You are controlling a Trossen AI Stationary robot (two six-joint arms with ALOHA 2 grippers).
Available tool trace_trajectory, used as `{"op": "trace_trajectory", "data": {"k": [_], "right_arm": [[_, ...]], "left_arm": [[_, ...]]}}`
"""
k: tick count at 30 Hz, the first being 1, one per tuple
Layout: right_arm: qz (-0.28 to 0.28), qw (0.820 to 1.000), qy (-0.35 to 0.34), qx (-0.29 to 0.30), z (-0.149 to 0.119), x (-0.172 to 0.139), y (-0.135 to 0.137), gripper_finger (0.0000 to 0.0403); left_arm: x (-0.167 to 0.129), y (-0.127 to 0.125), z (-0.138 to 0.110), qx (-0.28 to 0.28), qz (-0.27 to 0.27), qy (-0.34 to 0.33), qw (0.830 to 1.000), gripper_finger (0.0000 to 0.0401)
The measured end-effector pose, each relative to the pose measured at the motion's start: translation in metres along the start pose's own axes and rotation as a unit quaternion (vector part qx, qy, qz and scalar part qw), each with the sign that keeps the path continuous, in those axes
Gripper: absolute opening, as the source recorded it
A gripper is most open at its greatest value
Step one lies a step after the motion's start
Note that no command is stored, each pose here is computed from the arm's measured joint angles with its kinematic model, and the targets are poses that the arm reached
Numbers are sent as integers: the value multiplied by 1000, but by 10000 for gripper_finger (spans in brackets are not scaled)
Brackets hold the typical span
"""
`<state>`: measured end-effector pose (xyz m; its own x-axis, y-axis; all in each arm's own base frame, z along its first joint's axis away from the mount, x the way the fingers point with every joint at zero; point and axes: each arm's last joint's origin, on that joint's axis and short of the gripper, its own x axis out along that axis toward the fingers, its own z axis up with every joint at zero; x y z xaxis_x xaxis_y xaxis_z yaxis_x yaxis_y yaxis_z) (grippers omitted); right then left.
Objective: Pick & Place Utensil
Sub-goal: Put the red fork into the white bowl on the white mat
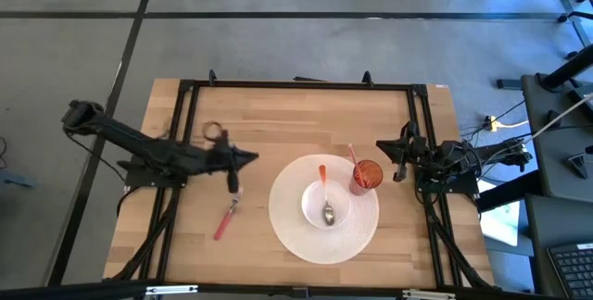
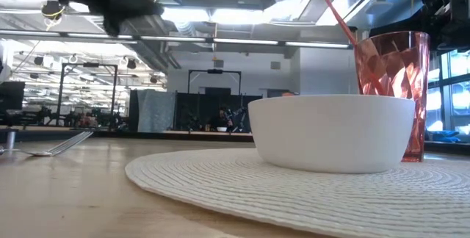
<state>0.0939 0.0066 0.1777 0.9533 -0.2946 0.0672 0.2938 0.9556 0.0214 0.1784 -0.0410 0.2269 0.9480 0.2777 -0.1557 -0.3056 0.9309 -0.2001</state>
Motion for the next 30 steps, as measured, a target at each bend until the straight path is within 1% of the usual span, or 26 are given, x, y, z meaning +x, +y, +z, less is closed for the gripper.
{"op": "trace_trajectory", "data": {"k": [2,4,5,9,13,15,17,21,23,26,28,30], "right_arm": [[0,1000,-1,-7,0,0,0,30],[-2,1000,-1,-8,0,0,0,30],[-3,1000,0,-9,0,0,0,30],[-4,1000,0,-21,0,0,0,30],[-4,1000,0,-21,0,0,0,30],[-4,1000,-1,-19,0,0,0,30],[-4,1000,0,-19,0,0,0,30],[-4,1000,0,-18,0,0,0,30],[-4,1000,0,-18,0,0,0,30],[-4,1000,0,-18,0,0,0,30],[-4,1000,0,-18,0,0,0,30],[-4,1000,0,-18,0,0,0,30]], "left_arm": [[-13,8,10,3,5,-40,999,1],[-23,17,4,-16,16,-59,998,2],[-27,22,-1,-34,19,-63,997,2],[-34,34,-25,-91,19,-57,994,1],[-37,34,-38,-93,7,-37,995,2],[-38,33,-43,-103,-3,-14,995,1],[-37,33,-48,-130,-12,14,991,1],[-35,29,-60,-202,-8,79,976,2],[-30,20,-62,-218,-3,116,969,1],[-23,2,-63,-208,21,196,958,2],[-19,-9,-61,-204,49,259,943,2],[-17,-17,-62,-204,99,314,922,3]]}}
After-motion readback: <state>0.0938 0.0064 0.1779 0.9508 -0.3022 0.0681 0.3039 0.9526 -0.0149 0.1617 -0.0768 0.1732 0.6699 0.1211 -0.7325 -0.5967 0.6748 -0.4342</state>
